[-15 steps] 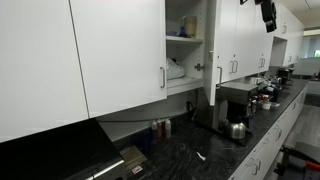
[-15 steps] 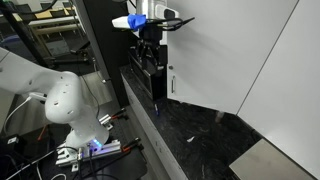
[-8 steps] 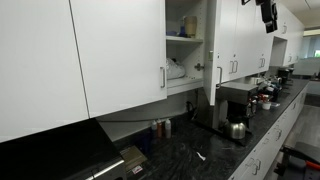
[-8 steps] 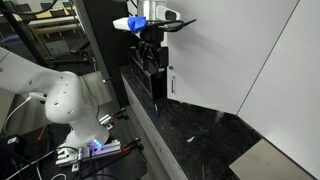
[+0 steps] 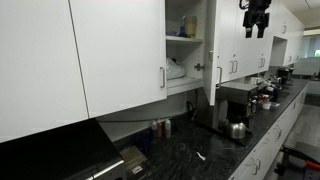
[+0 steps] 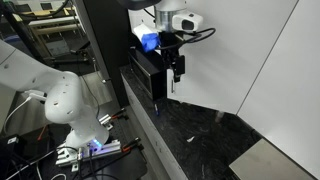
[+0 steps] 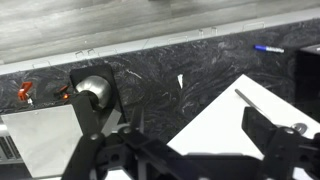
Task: Close the cabinet door
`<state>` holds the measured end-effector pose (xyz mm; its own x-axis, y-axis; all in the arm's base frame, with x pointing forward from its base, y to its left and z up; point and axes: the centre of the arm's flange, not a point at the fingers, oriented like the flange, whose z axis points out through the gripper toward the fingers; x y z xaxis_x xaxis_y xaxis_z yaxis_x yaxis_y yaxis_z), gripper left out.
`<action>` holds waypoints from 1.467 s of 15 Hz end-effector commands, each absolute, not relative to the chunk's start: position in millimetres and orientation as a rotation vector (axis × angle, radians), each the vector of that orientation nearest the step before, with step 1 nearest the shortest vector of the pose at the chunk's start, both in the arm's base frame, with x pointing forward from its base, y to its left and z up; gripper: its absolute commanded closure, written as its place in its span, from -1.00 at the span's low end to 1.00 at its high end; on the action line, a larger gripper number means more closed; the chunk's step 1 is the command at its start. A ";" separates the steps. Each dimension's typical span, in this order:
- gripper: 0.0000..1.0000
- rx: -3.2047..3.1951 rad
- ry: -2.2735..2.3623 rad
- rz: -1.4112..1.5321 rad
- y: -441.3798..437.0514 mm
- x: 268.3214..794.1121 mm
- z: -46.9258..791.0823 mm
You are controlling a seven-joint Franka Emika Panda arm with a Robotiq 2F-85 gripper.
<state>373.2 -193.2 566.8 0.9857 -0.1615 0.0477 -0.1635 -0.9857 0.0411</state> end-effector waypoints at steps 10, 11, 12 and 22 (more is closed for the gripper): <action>-1.00 2.888 -0.816 0.732 -183.1 436.6 557.3; -1.00 2.883 -0.840 0.749 -181.7 437.5 556.6; -1.00 2.878 -0.859 0.760 -180.3 438.0 556.2; -1.00 2.891 -0.794 0.840 -144.9 456.0 539.0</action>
